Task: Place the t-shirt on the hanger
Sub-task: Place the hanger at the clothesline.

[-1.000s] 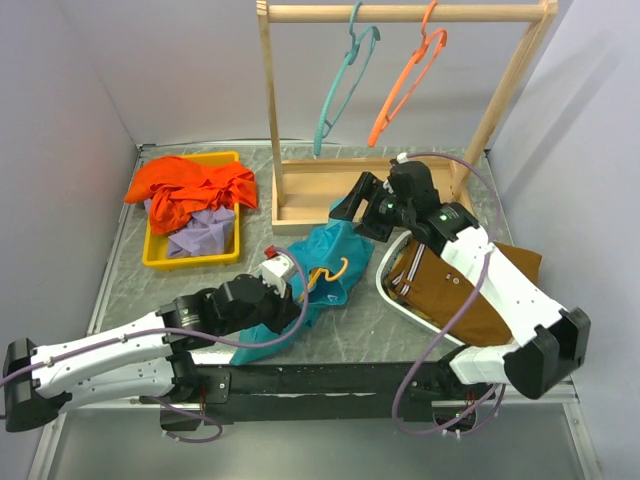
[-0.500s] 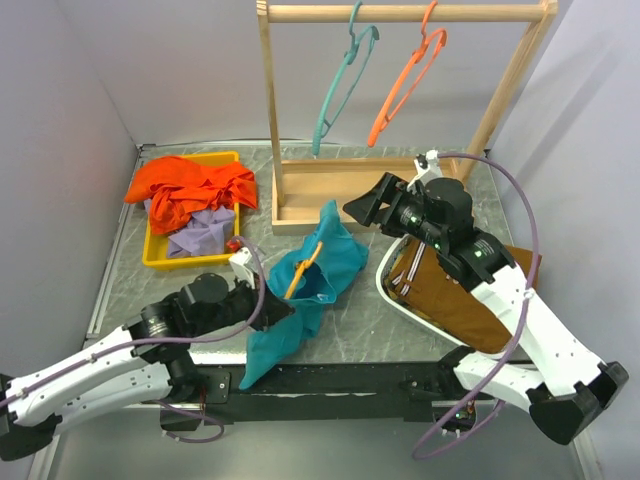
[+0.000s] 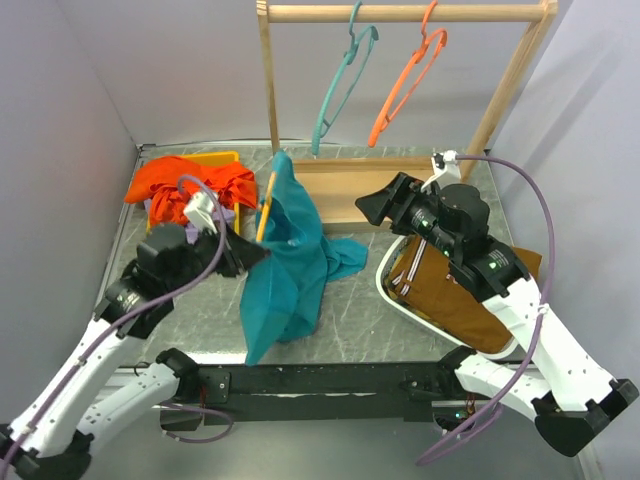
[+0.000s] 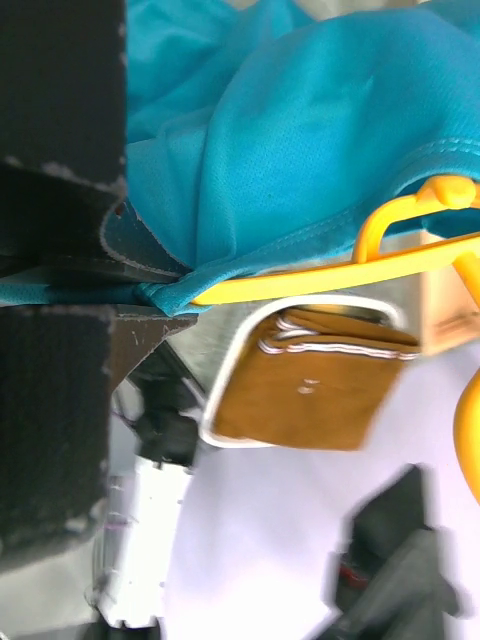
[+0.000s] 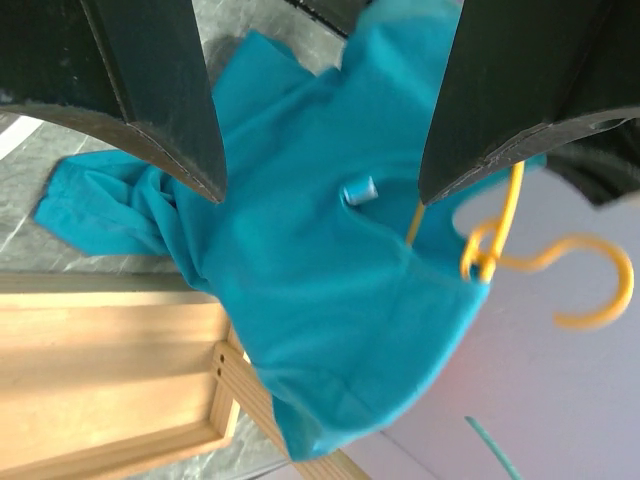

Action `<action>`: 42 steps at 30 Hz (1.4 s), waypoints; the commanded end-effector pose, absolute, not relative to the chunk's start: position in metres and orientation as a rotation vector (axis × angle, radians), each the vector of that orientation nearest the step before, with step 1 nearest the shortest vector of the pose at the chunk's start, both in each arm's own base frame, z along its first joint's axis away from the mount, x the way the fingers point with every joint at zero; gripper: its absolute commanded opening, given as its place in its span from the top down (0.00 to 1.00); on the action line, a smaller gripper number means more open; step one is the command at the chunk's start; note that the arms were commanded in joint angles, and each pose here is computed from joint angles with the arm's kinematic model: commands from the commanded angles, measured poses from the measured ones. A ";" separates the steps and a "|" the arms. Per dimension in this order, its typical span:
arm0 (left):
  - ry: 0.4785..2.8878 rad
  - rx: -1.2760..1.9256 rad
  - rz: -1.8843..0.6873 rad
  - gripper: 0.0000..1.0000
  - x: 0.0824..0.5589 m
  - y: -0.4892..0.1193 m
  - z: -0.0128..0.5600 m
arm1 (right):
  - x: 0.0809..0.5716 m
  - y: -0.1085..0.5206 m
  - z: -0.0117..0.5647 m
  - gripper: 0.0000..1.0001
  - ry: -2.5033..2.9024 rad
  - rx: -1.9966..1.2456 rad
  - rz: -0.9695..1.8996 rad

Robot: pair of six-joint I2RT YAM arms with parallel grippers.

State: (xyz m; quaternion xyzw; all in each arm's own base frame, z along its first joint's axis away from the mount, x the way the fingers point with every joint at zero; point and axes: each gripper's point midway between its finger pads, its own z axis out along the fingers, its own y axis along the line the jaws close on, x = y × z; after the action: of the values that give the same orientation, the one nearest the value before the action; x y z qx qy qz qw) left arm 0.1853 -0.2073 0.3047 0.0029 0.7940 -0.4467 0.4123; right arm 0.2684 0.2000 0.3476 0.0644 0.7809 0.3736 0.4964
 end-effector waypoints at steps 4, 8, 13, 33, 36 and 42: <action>1.847 0.122 -1.358 0.99 0.210 -0.201 0.365 | 0.265 0.188 0.365 0.15 1.820 0.148 0.861; 1.779 0.160 -1.422 0.99 0.218 -0.195 0.395 | 0.264 0.183 0.366 0.15 1.811 0.149 0.838; 1.722 0.203 -1.494 0.99 0.223 -0.196 0.429 | 0.262 0.179 0.369 0.15 1.795 0.156 0.830; 1.597 0.237 -1.486 0.99 0.300 -0.207 0.516 | 0.255 0.168 0.381 0.15 1.745 0.163 0.815; 1.585 0.230 -1.490 0.99 0.316 -0.209 0.523 | 0.255 0.169 0.380 0.15 1.745 0.160 0.817; 1.557 0.229 -1.494 0.99 0.345 -0.217 0.538 | 0.257 0.167 0.383 0.15 1.732 0.162 0.810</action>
State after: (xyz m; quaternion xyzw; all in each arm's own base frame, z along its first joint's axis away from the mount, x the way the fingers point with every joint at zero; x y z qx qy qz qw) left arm 0.3457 -0.2145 0.4929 0.0530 0.6809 -0.6035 0.4116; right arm 0.2574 0.1709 0.3723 0.0713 0.7529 0.3465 0.5550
